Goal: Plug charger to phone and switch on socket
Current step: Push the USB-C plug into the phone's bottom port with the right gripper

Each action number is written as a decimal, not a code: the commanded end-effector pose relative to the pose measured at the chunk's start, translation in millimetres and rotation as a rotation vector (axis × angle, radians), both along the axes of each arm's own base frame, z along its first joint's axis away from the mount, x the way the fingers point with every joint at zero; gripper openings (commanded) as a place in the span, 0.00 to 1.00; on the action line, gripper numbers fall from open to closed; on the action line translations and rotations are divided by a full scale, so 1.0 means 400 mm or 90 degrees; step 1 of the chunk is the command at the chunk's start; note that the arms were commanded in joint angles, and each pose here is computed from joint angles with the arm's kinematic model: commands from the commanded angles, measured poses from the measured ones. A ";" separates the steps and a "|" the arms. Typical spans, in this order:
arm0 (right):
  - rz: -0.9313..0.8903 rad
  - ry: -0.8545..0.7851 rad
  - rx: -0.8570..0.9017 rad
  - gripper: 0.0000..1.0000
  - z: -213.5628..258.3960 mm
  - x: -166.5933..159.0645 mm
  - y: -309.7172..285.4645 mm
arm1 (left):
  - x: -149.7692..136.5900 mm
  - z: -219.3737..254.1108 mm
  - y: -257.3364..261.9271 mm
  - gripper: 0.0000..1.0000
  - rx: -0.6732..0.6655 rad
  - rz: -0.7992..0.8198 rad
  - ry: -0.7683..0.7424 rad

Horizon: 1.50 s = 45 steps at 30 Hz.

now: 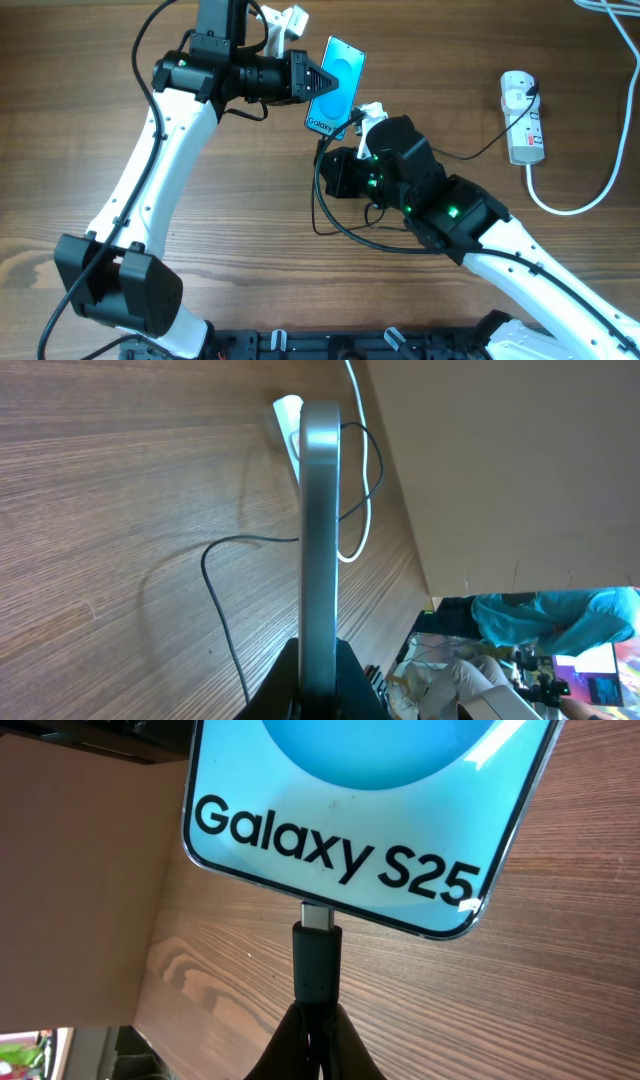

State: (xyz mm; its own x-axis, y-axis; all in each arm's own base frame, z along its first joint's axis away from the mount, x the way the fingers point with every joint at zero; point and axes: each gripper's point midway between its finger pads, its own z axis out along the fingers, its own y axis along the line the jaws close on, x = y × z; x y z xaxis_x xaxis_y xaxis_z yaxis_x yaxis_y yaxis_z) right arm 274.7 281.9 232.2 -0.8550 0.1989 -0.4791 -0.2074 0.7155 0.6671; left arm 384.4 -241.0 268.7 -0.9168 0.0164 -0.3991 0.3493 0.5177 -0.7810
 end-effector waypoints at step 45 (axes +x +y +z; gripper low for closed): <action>-0.077 0.000 0.053 0.04 0.055 0.054 -0.042 | -0.024 0.011 -0.024 0.04 -0.017 -0.035 0.000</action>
State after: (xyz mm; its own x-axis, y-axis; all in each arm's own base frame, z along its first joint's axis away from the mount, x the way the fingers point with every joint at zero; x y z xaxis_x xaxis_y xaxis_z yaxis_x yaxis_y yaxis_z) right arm 277.8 280.8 236.1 -0.8774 0.2737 -0.3941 -0.1214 0.6681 0.7341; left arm 382.8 -243.7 268.7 -0.9164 0.0227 -0.3996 0.3532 0.5157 -0.7806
